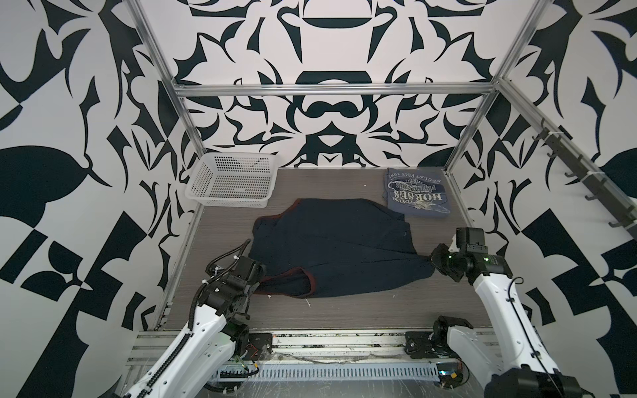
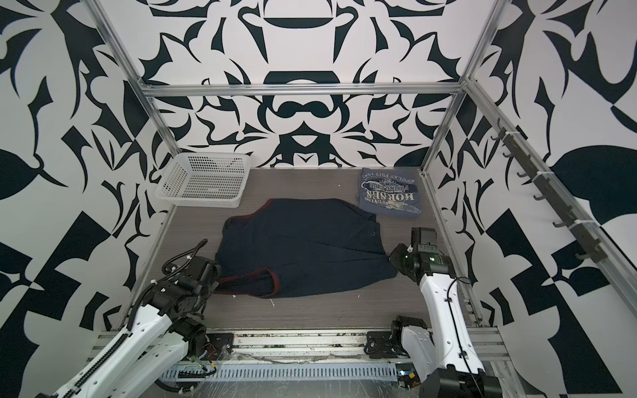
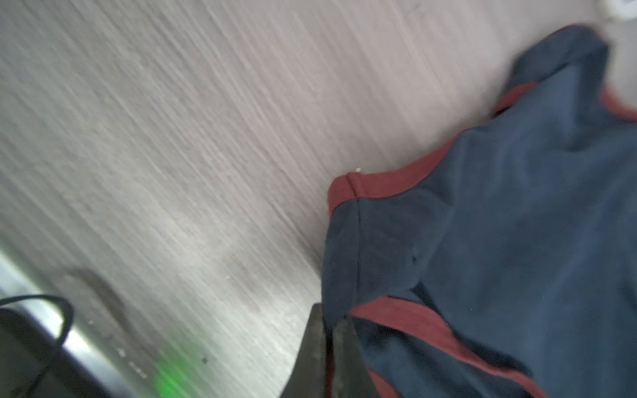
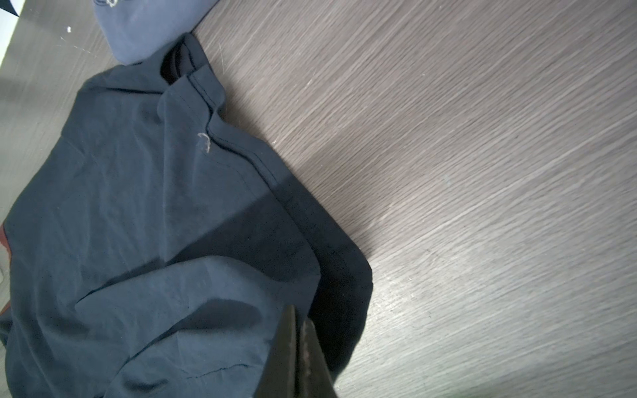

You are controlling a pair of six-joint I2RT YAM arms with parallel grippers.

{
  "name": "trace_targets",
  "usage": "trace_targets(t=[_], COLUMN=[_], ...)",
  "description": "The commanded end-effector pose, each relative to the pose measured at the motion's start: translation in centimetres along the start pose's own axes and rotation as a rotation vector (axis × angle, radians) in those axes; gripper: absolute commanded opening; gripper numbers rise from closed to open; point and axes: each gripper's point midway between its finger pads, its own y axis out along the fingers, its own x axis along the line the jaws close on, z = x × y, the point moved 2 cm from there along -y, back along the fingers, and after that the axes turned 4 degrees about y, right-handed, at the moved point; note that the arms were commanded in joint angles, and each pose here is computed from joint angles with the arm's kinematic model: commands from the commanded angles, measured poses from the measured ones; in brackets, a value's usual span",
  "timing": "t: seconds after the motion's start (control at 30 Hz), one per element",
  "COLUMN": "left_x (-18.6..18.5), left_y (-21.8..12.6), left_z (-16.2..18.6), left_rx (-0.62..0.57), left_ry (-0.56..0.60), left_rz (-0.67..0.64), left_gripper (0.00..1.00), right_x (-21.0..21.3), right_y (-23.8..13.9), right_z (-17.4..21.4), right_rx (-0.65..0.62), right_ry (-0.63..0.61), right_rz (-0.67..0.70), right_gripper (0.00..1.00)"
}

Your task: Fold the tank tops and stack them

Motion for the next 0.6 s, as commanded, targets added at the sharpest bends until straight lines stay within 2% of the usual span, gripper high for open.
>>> trace_targets(t=[0.0,0.1,0.33,0.47,0.57], left_x=[-1.8,-3.6,-7.6,-9.7,-11.8], left_y=[-2.9,-7.2,-20.1,-26.7,-29.5], left_z=[-3.3,-7.4,-17.2,-21.4,-23.4], left_rx=[-0.118,-0.252,-0.557,-0.688,-0.739], left_ry=[-0.031,-0.02,0.014,0.015,0.029], left_rz=[0.083,0.13,0.239,0.31,0.359], left_gripper=[0.0,0.0,0.0,0.0,0.0], right_x=[2.4,4.3,9.3,12.4,14.3], right_y=[-2.6,-6.2,-20.1,-26.8,-30.0], right_z=[-2.2,-4.0,-8.4,-10.3,-12.0], right_rx=[-0.089,-0.176,-0.467,-0.585,-0.664], right_ry=[-0.028,-0.062,-0.139,-0.139,-0.124], right_rz=[-0.083,-0.133,-0.25,-0.362,-0.429], right_gripper=[0.0,0.0,0.0,0.0,0.0])
